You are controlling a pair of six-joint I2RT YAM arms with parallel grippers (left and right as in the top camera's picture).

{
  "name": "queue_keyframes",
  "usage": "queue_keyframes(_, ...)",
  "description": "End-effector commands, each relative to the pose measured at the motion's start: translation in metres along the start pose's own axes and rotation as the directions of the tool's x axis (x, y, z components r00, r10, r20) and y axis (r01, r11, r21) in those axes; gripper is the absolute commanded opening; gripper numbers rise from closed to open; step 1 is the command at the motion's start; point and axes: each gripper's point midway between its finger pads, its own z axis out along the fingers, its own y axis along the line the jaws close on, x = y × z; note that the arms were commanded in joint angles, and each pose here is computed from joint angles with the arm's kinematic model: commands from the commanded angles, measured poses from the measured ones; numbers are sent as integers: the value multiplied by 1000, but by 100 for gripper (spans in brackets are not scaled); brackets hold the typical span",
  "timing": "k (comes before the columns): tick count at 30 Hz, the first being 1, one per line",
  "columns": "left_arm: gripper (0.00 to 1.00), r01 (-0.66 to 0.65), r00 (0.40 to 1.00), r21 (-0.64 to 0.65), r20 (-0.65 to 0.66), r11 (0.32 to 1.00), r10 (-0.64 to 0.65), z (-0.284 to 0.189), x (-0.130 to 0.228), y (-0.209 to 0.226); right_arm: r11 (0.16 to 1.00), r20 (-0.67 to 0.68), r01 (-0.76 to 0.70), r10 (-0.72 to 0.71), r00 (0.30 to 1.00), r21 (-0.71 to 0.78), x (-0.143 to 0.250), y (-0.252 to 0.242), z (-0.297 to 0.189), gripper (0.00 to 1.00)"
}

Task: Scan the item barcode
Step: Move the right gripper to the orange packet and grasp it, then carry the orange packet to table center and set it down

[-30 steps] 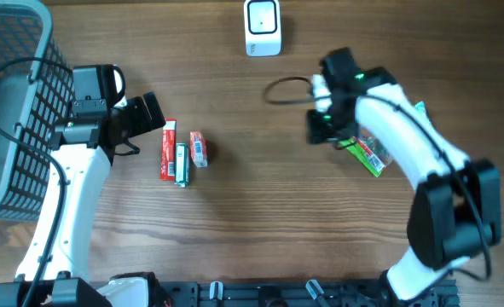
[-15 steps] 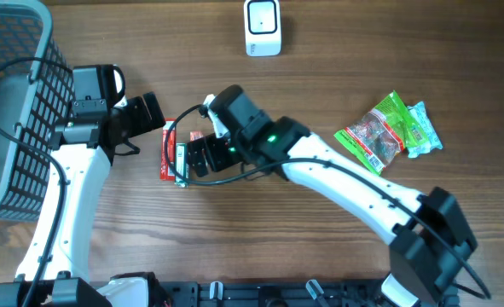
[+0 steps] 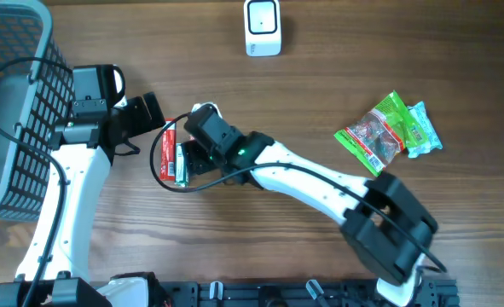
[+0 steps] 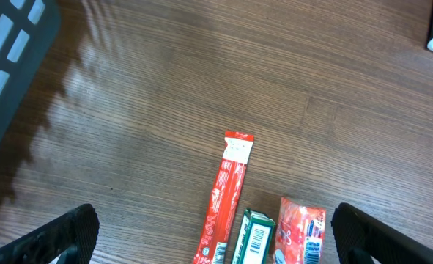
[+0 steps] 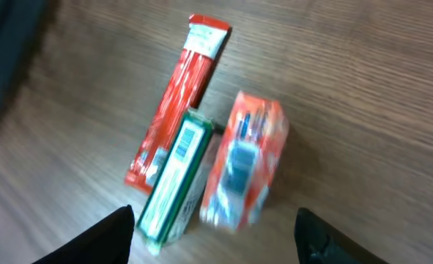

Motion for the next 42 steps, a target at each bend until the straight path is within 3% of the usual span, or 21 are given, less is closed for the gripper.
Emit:
queue_keyframes(1,100,-12,1000,-11,7,1000,12,-1,-1,3,999,0,-1,1,1000,44,11,-9,35,66)
queue_keyframes(5,100,-12,1000,-10,8,1000,12,-1,-2,3,994,3,1,-1,1000,106,18,-24,52,60)
queue_keyframes(16,100,-12,1000,-11,7,1000,12,-1,-1,3,996,24,4,-6,1000,93,9,-19,42,40)
queue_keyframes(21,100,-12,1000,-10,8,1000,12,-1,-2,3,976,63,30,-45,997,217,-3,-39,17,22)
queue_keyframes(28,100,-12,1000,-11,7,1000,12,-1,-1,3,915,118,38,-93,989,402,-22,-65,-41,23)
queue_keyframes(32,100,-12,1000,-10,8,1000,12,-1,-2,3,854,68,52,-102,993,517,-14,-93,-70,24)
queue_keyframes(36,100,-12,1000,-10,8,1000,12,-1,-2,3,851,-75,48,-11,997,522,11,-125,-73,23)
queue_keyframes(42,100,-12,1000,-11,7,1000,12,-1,-1,3,861,-158,-42,140,978,507,39,-178,-66,23)
